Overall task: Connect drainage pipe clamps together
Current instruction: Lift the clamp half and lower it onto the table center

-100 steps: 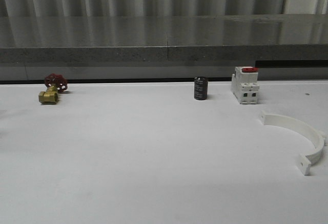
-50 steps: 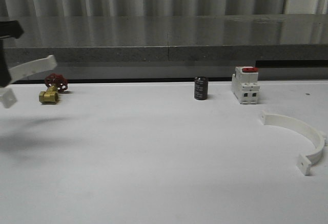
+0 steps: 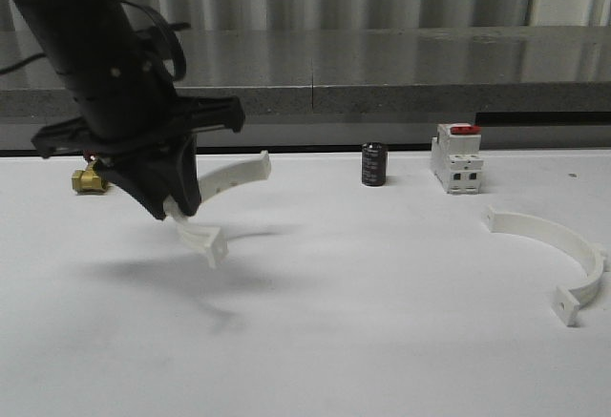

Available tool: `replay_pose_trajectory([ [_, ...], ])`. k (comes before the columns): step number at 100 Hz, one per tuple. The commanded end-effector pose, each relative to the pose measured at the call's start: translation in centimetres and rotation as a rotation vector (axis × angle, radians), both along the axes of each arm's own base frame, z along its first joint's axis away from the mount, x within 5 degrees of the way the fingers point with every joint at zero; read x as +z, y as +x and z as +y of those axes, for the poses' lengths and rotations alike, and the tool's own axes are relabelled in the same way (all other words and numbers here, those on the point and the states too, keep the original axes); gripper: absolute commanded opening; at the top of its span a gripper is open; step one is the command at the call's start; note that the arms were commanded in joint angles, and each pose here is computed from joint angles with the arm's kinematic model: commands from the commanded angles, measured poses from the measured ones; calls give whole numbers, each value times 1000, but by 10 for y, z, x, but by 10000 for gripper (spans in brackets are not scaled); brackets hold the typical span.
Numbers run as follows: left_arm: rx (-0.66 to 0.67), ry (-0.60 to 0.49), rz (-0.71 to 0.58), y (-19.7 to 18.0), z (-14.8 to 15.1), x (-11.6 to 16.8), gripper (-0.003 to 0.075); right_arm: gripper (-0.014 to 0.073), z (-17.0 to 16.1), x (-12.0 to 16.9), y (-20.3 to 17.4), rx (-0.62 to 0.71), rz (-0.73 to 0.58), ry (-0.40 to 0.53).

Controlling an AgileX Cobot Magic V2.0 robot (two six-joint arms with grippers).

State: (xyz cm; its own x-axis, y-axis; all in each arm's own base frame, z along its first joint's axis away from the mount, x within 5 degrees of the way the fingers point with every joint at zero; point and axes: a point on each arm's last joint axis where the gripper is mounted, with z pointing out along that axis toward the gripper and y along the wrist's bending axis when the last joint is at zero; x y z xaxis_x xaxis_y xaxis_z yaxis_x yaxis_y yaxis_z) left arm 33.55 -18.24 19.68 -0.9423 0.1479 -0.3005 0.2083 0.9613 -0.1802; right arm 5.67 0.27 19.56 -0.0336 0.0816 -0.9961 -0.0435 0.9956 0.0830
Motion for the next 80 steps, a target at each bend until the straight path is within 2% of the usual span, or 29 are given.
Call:
replay_pose_trajectory([
  [1, 42, -60, -78, 7, -12, 18, 73, -67, -1, 14, -3, -8, -118, 1],
  [44, 98, -53, -36, 21, -20, -12, 73, -67, -1, 14, -3, -8, -118, 1],
  [63, 98, -48, -27, 22, -21, -16, 75, -67, -1, 14, -3, -8, -118, 1],
  [80, 98, -48, -27, 22, -21, -16, 150, -67, -1, 14, -3, -8, -118, 1],
])
